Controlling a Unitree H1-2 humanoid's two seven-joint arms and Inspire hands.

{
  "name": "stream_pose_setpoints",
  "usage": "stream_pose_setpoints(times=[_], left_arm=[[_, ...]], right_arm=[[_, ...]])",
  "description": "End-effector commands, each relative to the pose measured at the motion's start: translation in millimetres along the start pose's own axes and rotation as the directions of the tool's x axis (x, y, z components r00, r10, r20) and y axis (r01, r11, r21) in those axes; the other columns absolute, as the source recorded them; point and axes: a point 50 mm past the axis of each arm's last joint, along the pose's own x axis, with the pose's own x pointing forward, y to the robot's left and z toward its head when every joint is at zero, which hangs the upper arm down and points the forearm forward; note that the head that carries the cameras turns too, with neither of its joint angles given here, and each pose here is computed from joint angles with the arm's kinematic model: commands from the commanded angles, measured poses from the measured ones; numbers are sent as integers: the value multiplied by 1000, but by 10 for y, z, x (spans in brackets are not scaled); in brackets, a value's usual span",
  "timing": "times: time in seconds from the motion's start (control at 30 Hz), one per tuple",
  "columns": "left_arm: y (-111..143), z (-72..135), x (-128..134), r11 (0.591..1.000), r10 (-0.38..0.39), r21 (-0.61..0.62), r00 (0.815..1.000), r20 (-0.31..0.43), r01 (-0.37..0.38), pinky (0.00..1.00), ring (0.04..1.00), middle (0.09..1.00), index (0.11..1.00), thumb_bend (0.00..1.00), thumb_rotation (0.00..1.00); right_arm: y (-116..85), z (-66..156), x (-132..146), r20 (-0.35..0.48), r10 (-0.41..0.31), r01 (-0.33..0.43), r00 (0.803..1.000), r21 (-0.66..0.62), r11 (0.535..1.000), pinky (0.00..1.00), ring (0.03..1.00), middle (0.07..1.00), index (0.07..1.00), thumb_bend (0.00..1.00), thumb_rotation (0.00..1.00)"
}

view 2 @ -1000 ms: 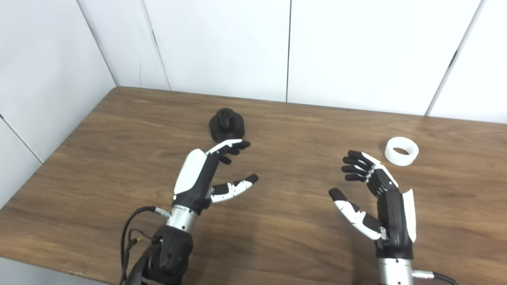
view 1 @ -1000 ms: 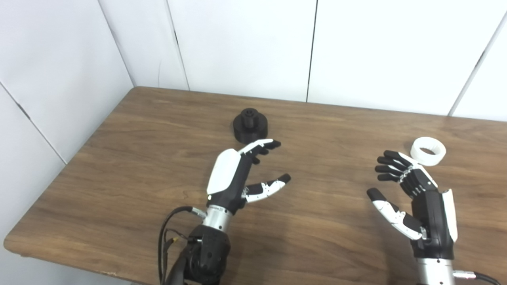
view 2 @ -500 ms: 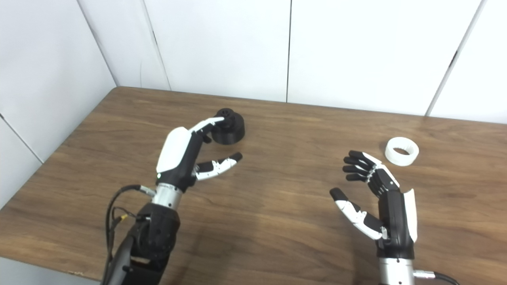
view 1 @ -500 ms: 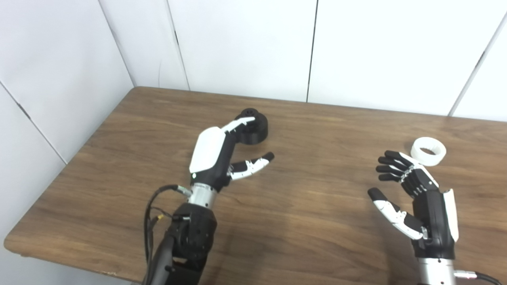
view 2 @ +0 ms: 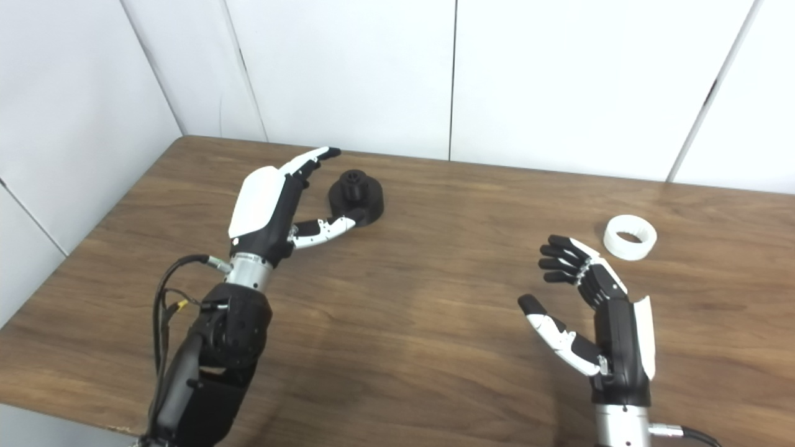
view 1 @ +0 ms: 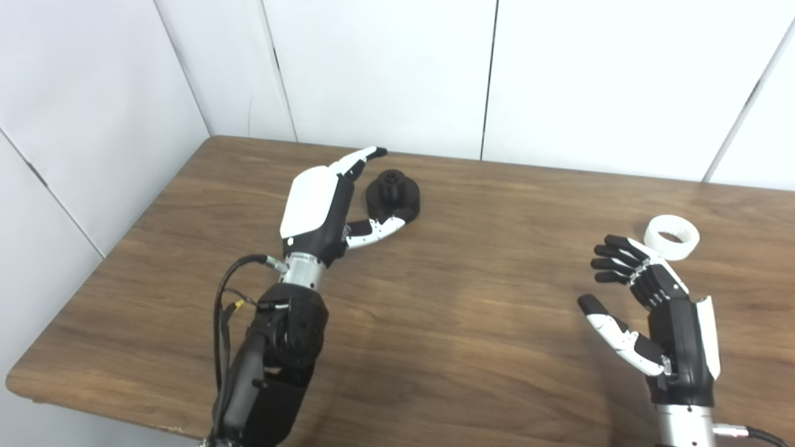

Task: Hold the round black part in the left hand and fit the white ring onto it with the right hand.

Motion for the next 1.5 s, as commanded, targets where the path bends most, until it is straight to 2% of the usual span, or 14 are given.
stream_pose_setpoints(times=[0.0,0.33,0.53,0.77,0.93,1.23,1.47], left_arm=[[148,75,221,996,76,32,996,52,-78,676,828,862,833,710,420],[113,-42,497,992,59,113,998,21,-61,728,896,899,860,769,453],[43,-156,634,986,54,156,999,6,-54,759,903,910,857,830,480],[-64,-321,772,975,-13,221,998,-63,27,877,983,971,901,951,567],[-127,-412,844,962,-44,264,993,-113,73,916,1000,992,908,993,580],[-249,-592,888,947,-97,285,976,-194,150,950,1000,1000,914,1000,595],[-342,-664,918,942,-126,279,966,-225,188,955,1000,1000,905,1000,602]], right_arm=[[-122,-219,-218,-78,6,-10,997,-38,999,601,668,715,748,607,280],[-131,-223,-227,-81,0,-3,997,-34,999,594,664,713,745,613,283],[-138,-218,-234,-84,0,-3,996,-31,1000,595,664,710,745,617,284],[-146,-222,-241,-86,0,-2,996,-23,1000,604,667,711,744,620,282],[-147,-228,-244,-87,1,-3,996,-21,1000,604,666,713,746,617,278],[-147,-224,-238,-78,1,-3,997,-29,1000,602,663,711,744,612,275],[-144,-215,-234,-76,-1,-2,997,-28,1000,603,664,711,744,611,267]])
